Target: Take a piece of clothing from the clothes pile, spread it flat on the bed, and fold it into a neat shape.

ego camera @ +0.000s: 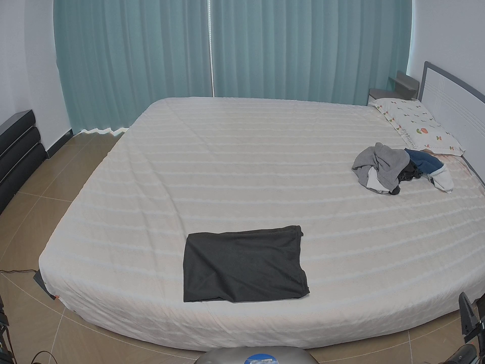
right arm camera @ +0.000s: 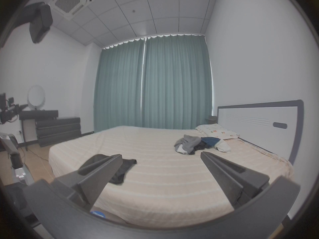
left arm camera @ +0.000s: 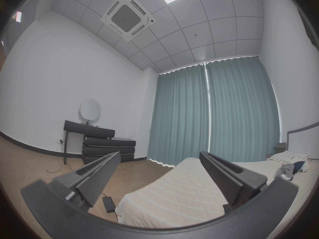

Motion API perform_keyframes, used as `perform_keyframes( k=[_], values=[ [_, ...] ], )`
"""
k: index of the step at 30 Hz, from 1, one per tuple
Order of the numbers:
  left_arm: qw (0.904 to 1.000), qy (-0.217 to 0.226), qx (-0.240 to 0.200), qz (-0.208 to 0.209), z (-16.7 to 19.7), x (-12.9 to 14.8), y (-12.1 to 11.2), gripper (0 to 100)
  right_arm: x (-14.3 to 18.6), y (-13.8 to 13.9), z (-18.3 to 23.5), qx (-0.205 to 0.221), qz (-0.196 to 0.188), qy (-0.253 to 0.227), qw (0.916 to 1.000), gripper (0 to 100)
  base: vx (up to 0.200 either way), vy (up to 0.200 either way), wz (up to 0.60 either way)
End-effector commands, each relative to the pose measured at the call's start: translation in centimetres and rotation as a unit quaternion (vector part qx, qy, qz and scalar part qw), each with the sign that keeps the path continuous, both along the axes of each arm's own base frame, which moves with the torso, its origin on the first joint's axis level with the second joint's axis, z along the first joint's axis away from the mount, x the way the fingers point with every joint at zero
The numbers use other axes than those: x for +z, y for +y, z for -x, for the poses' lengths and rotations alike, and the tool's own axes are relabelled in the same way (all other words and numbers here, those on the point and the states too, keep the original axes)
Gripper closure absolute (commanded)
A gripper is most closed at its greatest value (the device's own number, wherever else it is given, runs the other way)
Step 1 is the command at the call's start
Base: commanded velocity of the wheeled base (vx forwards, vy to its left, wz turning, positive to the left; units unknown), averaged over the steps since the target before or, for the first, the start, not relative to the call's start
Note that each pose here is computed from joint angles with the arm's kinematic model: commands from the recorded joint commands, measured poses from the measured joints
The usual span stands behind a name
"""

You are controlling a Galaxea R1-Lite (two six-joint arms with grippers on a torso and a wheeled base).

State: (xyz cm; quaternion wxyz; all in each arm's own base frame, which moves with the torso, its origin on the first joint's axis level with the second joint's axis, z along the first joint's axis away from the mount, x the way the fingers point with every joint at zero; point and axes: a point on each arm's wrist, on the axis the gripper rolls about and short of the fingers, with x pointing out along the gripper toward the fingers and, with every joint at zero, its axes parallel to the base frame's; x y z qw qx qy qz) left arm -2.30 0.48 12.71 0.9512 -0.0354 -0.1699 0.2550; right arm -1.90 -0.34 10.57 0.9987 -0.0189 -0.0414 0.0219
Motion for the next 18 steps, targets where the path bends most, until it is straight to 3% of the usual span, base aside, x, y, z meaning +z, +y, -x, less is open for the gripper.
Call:
perform_keyframes(
  k=[1, 3, 9, 12, 18],
  values=[
    [0.9983, 0.002, -0.058, 0.003, 0.3, 0.8, 0.2, 0, -0.5, -0.1, -0.1, -0.035, 0.021, 0.031, 0.9987, 0, 0.0, 0.0, 0.0],
    [0.9953, 0.013, -0.095, 0.005, 0.6, 1.4, 0.4, 0, -0.2, -0.2, 0.1, -0.043, 0.039, 0.041, 0.9975, 0, 0.0, 0.0, 0.0],
    [0.9951, 0.035, -0.092, 0.005, 1.0, -0.2, 0.3, 0, -0.6, -0.2, 0.1, -0.036, 0.039, 0.051, 0.9973, 0, 0.0, 0.0, 0.0],
    [0.9915, 0.036, -0.125, -0.009, 0.9, -1.2, 0.2, 0, -1.3, -0.1, -0.2, -0.021, 0.044, 0.057, 0.9972, 0, 0.0, 0.0, 0.0],
    [0.987, 0.049, -0.152, -0.014, 0.5, -2.1, 0.0, 0, -1.4, 0.1, -0.5, 0.006, 0.052, 0.018, 0.9985, 0, 0.0, 0.0, 0.0]
  ],
)
